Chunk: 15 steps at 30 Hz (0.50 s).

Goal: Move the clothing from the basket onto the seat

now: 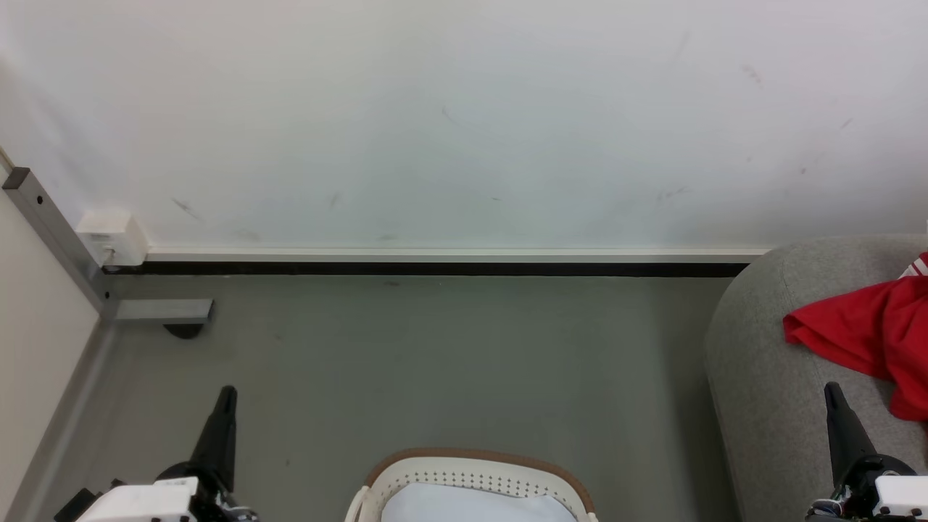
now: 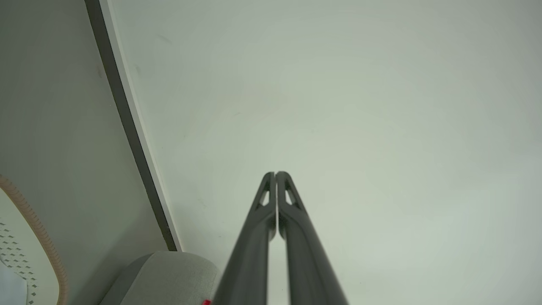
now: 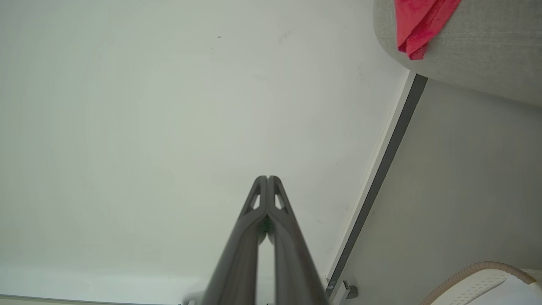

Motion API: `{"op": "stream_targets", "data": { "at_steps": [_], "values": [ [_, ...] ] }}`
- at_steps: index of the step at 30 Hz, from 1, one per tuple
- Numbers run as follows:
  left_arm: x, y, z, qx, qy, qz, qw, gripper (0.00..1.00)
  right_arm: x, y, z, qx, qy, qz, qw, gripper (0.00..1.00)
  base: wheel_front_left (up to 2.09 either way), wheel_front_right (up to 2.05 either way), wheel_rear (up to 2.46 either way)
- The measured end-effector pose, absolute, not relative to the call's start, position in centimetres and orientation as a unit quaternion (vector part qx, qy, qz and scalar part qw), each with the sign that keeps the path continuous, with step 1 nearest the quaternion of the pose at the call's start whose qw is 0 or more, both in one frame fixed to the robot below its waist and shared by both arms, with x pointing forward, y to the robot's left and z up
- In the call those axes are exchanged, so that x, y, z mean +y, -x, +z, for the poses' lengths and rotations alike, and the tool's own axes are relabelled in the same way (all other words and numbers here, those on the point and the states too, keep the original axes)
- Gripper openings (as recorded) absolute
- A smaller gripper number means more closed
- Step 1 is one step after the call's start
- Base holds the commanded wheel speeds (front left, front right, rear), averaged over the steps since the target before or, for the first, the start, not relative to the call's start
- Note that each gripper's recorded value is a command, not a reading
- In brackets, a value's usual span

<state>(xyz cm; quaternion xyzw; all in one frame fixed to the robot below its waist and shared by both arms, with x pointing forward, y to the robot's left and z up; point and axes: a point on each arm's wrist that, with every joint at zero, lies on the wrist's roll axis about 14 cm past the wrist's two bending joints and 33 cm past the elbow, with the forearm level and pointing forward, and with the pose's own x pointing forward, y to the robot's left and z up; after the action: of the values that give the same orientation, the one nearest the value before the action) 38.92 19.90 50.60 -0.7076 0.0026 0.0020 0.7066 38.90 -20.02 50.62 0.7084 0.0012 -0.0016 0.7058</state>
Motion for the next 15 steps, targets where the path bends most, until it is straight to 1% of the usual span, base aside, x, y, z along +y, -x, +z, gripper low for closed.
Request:
{"op": "stream_targets", "data": {
  "at_steps": [15],
  "values": [
    [19.89, -38.92, 50.59, 0.003, 0.708, 0.002, 0.707, 0.0, -20.02, -38.9, 50.62, 0.001, -0.708, -0.002, 0.706, 0.0, 0.0, 0.0, 0.0]
  ]
}}
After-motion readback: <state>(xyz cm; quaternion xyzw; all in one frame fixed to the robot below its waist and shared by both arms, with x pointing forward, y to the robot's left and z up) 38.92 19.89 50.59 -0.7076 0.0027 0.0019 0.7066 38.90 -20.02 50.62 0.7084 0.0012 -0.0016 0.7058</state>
